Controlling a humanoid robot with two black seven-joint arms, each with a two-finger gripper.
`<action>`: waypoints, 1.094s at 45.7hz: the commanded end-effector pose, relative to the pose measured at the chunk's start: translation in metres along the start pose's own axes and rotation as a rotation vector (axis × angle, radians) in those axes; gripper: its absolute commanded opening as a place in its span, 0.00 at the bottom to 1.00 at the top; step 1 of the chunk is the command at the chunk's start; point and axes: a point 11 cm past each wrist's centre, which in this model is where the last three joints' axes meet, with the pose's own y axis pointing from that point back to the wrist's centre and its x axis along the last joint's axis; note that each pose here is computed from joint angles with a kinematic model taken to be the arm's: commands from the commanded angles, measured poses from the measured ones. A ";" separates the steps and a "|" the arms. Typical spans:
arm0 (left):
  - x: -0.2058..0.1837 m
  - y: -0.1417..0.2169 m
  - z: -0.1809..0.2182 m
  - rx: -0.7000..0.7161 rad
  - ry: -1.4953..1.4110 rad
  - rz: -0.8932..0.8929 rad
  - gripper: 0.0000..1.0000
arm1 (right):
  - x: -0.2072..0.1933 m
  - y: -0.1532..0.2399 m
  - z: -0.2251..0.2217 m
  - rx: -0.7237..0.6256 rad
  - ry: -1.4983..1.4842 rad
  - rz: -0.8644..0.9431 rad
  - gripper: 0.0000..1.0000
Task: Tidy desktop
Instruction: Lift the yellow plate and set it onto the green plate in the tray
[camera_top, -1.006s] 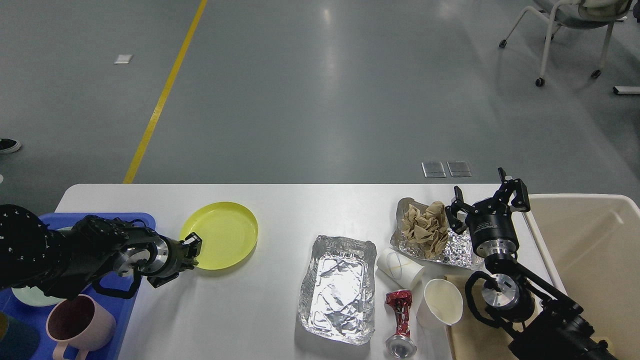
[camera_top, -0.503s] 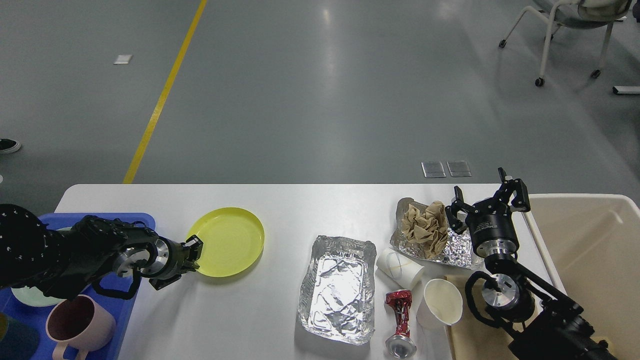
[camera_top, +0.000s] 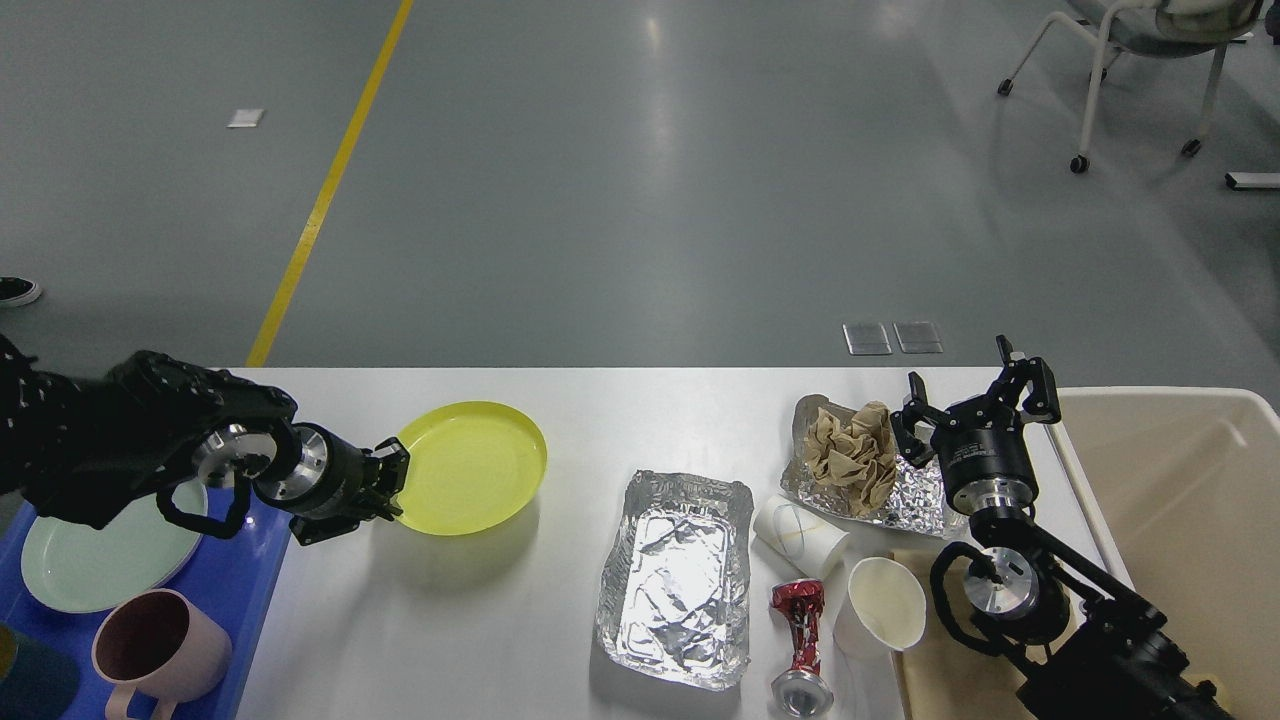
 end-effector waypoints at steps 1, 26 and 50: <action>0.016 0.053 0.004 0.049 -0.069 0.060 0.00 | -0.001 0.000 0.000 0.000 0.000 -0.001 1.00; -0.011 0.228 0.044 -0.101 -0.224 -0.040 0.00 | 0.000 0.000 0.000 0.000 0.001 0.000 1.00; 0.099 0.203 -0.078 -0.046 0.001 0.084 0.00 | 0.000 0.000 0.000 -0.001 0.000 -0.001 1.00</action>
